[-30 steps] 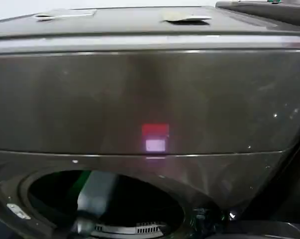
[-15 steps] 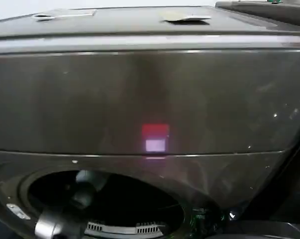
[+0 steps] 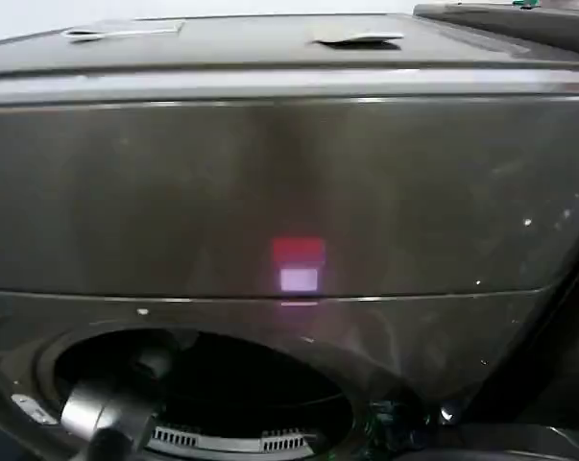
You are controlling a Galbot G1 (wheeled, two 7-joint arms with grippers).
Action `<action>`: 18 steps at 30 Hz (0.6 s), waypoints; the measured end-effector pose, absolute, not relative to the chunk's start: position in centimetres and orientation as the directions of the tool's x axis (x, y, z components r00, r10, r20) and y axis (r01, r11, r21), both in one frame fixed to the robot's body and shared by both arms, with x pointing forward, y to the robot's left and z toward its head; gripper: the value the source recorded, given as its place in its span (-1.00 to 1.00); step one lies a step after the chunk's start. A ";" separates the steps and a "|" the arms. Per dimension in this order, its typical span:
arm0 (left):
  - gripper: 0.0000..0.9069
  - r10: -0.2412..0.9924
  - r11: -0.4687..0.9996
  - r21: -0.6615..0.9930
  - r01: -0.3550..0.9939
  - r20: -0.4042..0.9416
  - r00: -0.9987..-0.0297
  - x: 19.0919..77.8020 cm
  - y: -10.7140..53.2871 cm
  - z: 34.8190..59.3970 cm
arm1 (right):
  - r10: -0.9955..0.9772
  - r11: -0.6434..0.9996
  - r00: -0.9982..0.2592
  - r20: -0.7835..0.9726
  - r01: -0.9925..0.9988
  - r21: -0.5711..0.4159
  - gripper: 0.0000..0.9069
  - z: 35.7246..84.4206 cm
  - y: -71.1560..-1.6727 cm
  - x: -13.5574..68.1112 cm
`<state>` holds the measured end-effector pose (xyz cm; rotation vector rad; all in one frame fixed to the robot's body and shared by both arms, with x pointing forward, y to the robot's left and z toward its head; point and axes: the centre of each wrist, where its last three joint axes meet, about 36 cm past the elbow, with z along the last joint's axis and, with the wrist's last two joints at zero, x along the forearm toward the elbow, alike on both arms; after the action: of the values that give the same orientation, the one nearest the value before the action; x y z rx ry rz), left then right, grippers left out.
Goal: Grasp the clothes from the dryer.
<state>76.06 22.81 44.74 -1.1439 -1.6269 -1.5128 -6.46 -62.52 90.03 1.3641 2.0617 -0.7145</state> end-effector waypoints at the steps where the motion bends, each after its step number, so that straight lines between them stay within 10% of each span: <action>1: -0.82 0.171 -0.040 0.429 0.902 0.893 -0.417 76.0 22.8 44.6 | 0.633 0.340 -0.325 -0.702 0.932 -0.124 1.00 90.0 -62.5 -6.5; 18: -1.00 0.230 0.016 0.420 0.907 0.882 -0.412 75.5 23.0 43.4 | 0.638 0.335 -0.319 -0.701 0.935 -0.120 1.00 89.8 -62.7 -6.7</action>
<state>75.49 23.03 43.38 -1.1705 -1.6920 -1.4338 -6.67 -62.65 89.77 1.3728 2.0577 -0.7101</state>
